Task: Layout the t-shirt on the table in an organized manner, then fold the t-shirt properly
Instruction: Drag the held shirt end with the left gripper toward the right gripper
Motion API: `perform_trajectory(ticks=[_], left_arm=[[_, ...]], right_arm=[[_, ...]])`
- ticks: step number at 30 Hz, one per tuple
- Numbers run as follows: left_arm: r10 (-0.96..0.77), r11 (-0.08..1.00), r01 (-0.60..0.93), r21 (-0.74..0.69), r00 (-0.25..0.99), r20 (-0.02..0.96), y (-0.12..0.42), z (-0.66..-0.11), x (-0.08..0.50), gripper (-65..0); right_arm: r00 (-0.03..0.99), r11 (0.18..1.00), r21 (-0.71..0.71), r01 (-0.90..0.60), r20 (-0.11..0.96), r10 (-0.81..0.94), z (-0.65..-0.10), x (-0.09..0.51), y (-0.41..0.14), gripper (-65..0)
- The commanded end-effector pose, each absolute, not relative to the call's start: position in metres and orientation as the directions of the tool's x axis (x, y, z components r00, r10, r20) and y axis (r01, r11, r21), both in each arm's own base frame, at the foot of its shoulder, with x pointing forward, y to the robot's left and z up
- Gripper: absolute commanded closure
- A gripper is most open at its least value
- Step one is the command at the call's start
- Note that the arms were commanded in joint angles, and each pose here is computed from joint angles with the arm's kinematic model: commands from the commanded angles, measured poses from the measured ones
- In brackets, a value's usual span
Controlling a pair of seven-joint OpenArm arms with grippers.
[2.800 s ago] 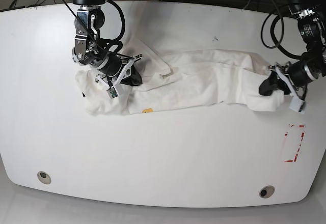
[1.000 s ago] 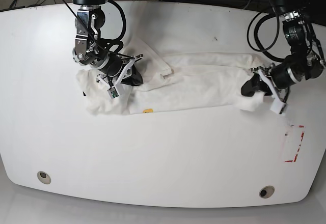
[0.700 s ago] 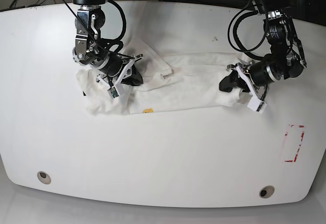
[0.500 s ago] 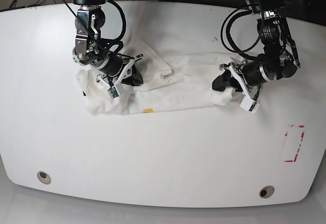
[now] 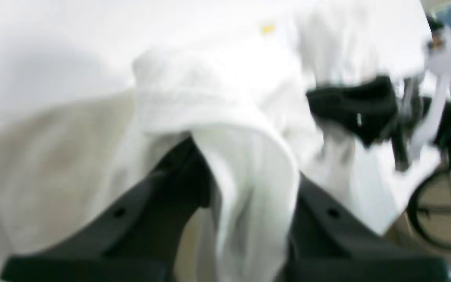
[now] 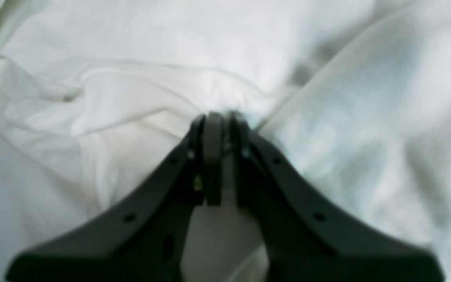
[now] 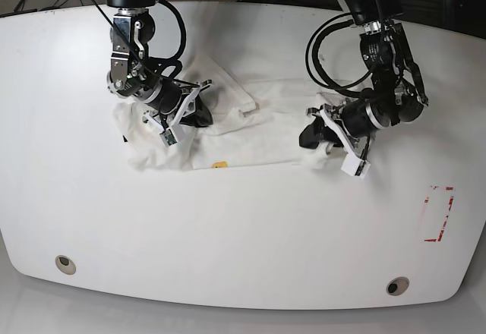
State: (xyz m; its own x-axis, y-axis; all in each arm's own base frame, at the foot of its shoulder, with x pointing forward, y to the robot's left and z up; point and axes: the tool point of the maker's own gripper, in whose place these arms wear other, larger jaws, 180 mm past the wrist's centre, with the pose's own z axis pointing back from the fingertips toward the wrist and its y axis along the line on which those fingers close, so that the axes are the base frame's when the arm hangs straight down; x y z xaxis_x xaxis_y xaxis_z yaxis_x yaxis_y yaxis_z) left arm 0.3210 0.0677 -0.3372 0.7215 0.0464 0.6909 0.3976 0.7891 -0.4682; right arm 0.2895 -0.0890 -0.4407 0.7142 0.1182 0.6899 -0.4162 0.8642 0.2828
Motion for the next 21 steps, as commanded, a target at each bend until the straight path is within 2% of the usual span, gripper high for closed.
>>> perform_trajectory(ticks=[1, 21], left_arm=[[0.067, 0.778, 0.421, -0.467, 0.683, 0.728, 0.057, -0.321, 0.333, -6.6], [0.081, 0.752, 0.382, -0.538, 0.756, 0.650, 0.040, -0.351, 0.338, -6.6]], right_arm=[[0.809, 0.888, 0.215, -0.406, 0.536, 0.240, -0.475, 0.256, -0.111, -4.8], [0.801, 0.876, 0.214, -0.431, 0.538, 0.263, -0.475, 0.254, -0.109, -4.8]])
